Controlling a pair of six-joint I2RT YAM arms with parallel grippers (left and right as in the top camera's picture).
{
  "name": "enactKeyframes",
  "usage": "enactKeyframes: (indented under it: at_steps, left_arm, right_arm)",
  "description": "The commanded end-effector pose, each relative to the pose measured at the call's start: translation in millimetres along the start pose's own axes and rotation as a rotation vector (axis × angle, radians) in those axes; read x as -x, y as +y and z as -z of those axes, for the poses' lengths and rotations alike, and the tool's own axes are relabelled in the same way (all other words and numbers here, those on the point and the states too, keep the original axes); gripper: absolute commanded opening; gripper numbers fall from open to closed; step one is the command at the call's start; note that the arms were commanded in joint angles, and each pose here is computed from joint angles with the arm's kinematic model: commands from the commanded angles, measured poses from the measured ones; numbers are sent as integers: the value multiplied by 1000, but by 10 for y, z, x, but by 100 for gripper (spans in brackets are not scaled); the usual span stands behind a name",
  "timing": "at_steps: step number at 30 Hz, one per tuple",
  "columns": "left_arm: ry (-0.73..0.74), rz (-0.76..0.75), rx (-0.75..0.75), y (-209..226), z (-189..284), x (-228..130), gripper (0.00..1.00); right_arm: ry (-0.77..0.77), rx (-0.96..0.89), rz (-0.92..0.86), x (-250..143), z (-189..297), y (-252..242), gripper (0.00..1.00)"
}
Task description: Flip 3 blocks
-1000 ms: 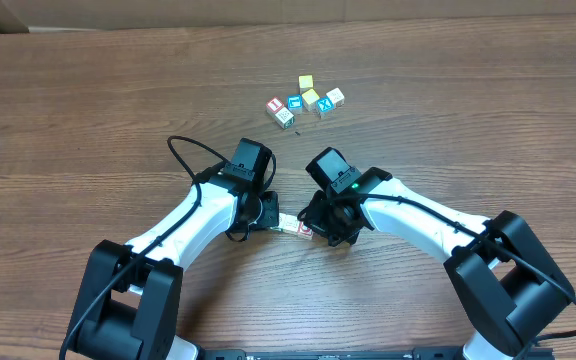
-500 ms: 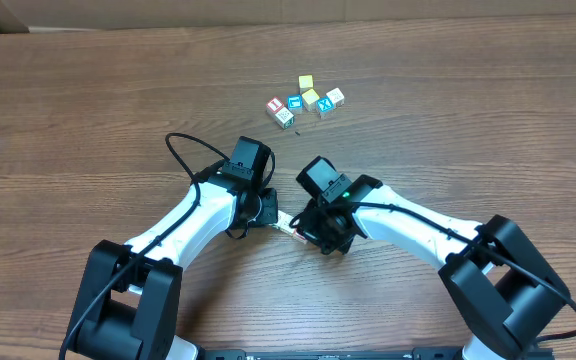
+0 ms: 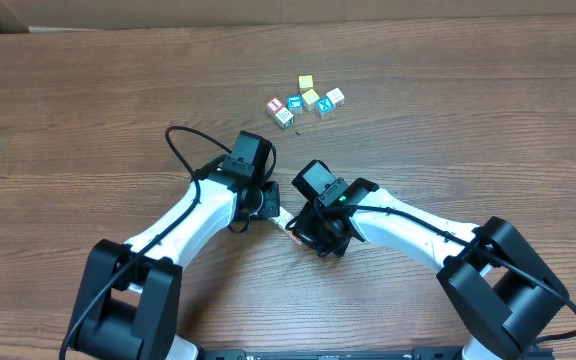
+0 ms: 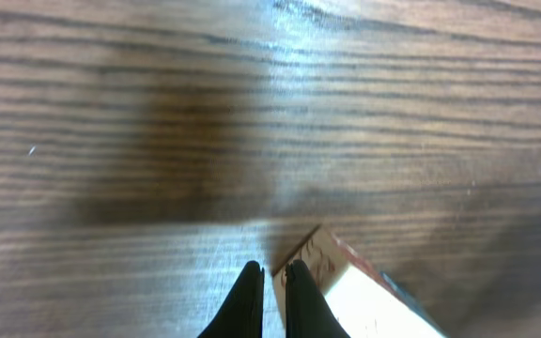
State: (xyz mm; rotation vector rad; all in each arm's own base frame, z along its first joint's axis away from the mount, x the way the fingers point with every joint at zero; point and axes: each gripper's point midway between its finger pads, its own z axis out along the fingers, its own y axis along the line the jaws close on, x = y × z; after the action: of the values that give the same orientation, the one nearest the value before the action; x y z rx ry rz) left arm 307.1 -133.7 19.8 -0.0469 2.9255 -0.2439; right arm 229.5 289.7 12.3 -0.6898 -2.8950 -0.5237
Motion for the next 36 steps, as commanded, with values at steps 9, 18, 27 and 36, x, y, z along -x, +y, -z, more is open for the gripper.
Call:
enactKeyframes:
  at_steps: [9, 18, 27, 36]
  left_arm:
    - [105, -56, -71, -248, -180, 47, 4]
    - [134, -79, -105, -329, -120, 46, 4]
    - [132, -79, -106, -331, -141, 56, 4]
    - [125, -79, -94, -312, -145, 70, 4]
  right_arm:
    - [23, 24, -48, -129, -31, 106, 4]
    - [-12, 14, -110, -192, -67, 124, 4]
    - [-9, 36, -122, -280, -91, 203, 4]
    - [-19, 50, -119, -294, -99, 247, 4]
